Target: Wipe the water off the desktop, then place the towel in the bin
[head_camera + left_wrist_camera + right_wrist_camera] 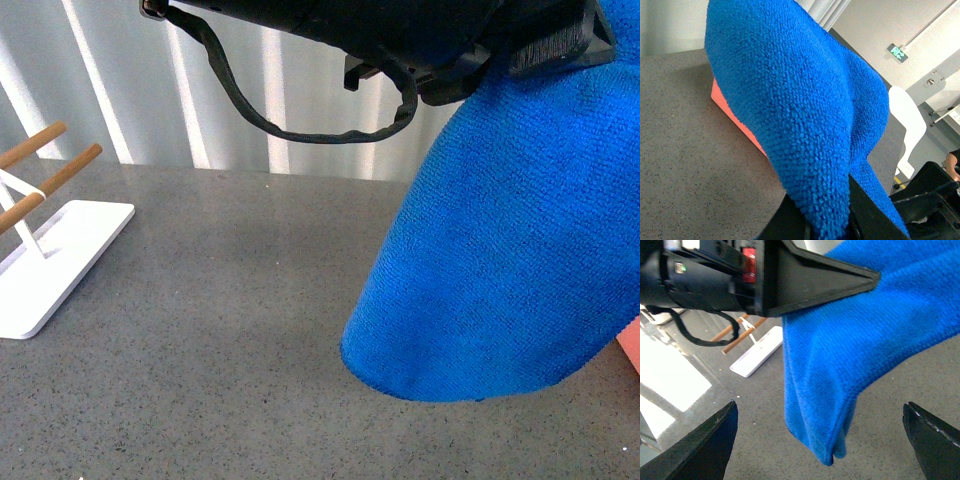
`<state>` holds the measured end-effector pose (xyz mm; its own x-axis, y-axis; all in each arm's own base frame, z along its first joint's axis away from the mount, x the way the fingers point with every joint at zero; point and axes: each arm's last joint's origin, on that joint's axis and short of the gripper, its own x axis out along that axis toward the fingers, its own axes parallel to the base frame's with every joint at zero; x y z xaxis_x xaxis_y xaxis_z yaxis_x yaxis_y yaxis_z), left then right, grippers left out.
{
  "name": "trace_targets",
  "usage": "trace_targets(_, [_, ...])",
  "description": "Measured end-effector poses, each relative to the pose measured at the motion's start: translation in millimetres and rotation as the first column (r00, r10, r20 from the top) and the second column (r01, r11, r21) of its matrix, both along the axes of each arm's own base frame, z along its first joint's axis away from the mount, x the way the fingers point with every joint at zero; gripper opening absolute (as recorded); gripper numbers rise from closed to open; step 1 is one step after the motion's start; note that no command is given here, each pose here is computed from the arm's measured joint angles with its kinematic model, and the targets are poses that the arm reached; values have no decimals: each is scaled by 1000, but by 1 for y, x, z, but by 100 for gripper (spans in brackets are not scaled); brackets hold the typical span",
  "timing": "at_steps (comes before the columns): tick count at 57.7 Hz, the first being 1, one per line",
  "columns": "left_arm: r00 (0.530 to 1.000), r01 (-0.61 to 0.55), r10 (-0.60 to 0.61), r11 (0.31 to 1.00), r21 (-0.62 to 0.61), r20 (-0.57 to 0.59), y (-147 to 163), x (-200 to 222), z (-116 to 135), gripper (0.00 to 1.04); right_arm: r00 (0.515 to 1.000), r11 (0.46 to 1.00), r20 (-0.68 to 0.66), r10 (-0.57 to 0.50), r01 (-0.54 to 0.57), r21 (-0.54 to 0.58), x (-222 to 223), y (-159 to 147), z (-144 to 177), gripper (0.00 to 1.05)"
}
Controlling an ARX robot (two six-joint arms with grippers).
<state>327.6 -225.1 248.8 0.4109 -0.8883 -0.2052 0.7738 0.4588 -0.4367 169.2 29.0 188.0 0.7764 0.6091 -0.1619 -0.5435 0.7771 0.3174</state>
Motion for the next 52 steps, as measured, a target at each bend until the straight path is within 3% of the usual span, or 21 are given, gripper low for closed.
trace_targets(24, [999, -4, 4, 1000, -10, -37, -2, -1, -1, 6, 997, 998, 37, 62, -61, -9, 31, 6, -11, 97])
trace_targets(35, [999, -5, 4, 1000, -10, -41, -2, -2, -1, 6, 995, 997, 65, 71, -71, -14, 41, 11, -11, 71])
trace_targets(41, [999, -7, 7, 1000, -7, -44, -2, -2, -1, 6, 995, 997, 73, 73, -72, -18, 42, 16, -11, 50])
trace_targets(52, [999, -11, 10, 1000, -4, -49, -2, -2, -1, 6, 995, 999, 92, 48, -48, -8, 44, 16, -11, 24])
